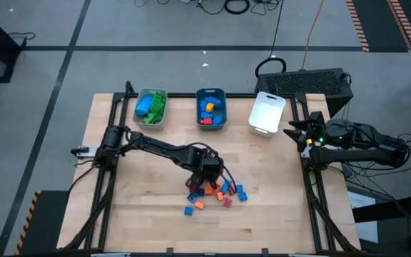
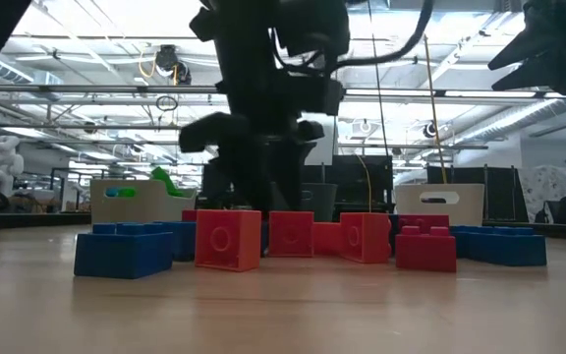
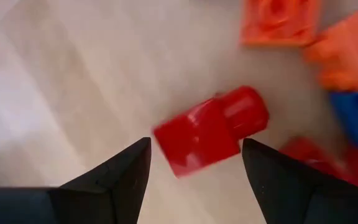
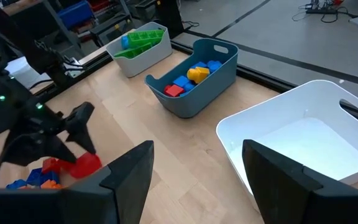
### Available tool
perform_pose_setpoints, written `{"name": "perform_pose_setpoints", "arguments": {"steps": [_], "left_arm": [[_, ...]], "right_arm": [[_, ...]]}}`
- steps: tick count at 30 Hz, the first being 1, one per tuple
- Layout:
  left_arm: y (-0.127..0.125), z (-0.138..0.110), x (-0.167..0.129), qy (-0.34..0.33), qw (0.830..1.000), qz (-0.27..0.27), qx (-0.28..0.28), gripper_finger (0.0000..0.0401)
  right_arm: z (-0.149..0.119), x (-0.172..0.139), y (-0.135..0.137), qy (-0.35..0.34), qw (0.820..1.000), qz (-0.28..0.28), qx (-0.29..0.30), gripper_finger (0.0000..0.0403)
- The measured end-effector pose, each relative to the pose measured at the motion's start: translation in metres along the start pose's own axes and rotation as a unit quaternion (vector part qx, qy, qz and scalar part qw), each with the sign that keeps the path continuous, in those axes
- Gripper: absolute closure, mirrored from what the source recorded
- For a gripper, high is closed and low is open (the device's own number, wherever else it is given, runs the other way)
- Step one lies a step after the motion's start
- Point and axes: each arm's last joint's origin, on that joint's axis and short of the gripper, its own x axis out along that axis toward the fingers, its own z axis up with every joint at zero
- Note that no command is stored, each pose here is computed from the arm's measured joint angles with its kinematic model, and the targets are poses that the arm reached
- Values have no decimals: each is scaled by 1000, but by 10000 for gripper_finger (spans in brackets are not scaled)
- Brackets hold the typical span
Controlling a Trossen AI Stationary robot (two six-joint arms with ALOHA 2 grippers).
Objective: Sort blocks by size
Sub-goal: Put the red 1 stud game piece into the blue bin
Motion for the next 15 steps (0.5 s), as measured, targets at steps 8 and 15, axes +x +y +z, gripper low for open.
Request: {"name": "perform_pose_setpoints", "arguments": {"steps": [8,15], "left_arm": [[12,-6,1,1,1000,8,-29,147],[5,-2,1,-30,990,-72,-114,147]], "right_arm": [[0,0,0,0,1000,0,0,165],[0,0,0,0,1000,0,0,165]]}}
